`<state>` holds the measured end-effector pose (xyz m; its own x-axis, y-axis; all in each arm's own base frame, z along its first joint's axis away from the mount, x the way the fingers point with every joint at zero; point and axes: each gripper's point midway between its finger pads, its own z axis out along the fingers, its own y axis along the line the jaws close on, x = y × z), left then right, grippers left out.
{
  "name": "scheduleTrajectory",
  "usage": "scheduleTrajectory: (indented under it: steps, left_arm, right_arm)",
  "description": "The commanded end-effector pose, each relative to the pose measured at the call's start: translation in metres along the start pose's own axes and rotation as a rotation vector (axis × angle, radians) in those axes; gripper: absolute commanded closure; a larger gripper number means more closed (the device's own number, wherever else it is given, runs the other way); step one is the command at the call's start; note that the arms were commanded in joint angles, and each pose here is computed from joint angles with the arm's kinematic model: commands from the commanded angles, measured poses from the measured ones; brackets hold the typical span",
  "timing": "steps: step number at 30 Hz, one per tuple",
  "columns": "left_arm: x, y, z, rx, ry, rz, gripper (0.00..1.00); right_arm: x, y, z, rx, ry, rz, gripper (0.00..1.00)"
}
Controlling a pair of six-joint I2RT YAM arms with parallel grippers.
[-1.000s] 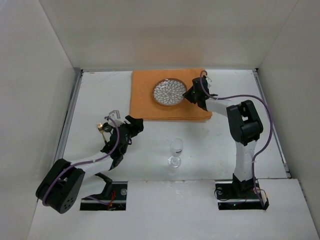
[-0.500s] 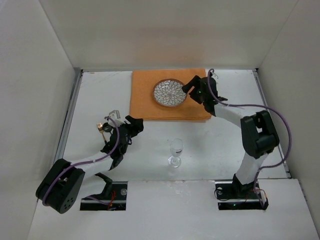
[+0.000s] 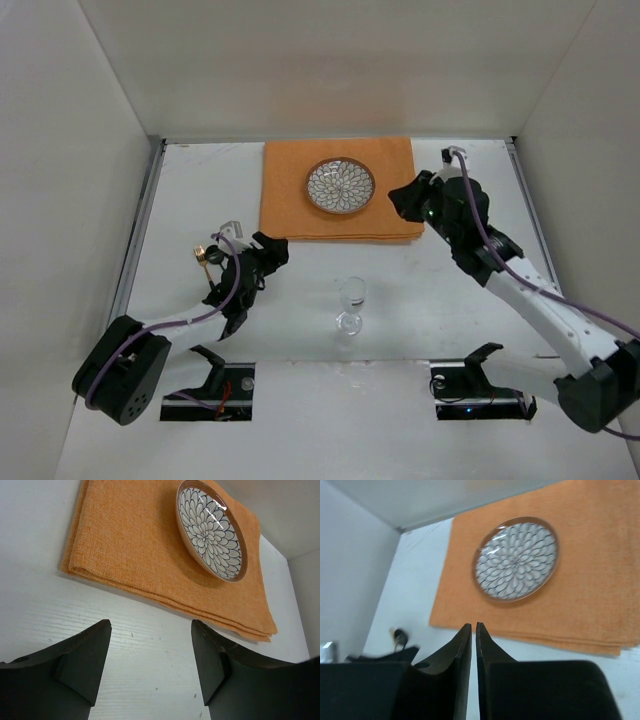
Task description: Set the dinner table for one person
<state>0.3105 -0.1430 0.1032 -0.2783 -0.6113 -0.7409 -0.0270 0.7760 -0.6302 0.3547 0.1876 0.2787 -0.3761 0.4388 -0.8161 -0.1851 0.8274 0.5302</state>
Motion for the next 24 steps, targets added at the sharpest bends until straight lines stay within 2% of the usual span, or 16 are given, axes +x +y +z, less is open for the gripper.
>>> scheduleTrajectory:
  steps: [1,3,9,13,19,24]
  left_arm:
    - [-0.005,-0.006,0.002,0.018,-0.026,-0.020,0.37]
    - [-0.004,-0.006,0.002,0.017,-0.025,-0.020,0.37]
    - [-0.009,-0.004,0.001,0.013,-0.038,-0.028,0.37]
    - [-0.004,-0.002,0.003,0.006,-0.020,-0.031,0.37]
    - [-0.006,-0.003,0.002,0.009,-0.025,-0.032,0.37]
    - [-0.005,-0.001,0.003,0.003,-0.019,-0.032,0.37]
  right_arm:
    - [0.005,0.020,-0.045,-0.027,0.081,-0.146,0.86]
    - [0.016,0.029,-0.067,-0.043,0.129,-0.200,0.83]
    - [0.063,0.037,-0.113,-0.035,0.330,-0.366,0.54]
    - [0.080,0.049,-0.134,-0.046,0.422,-0.490,0.43]
    - [0.096,0.070,-0.147,-0.111,0.511,-0.568,0.43]
    - [0.108,0.068,-0.146,-0.108,0.549,-0.603,0.46]
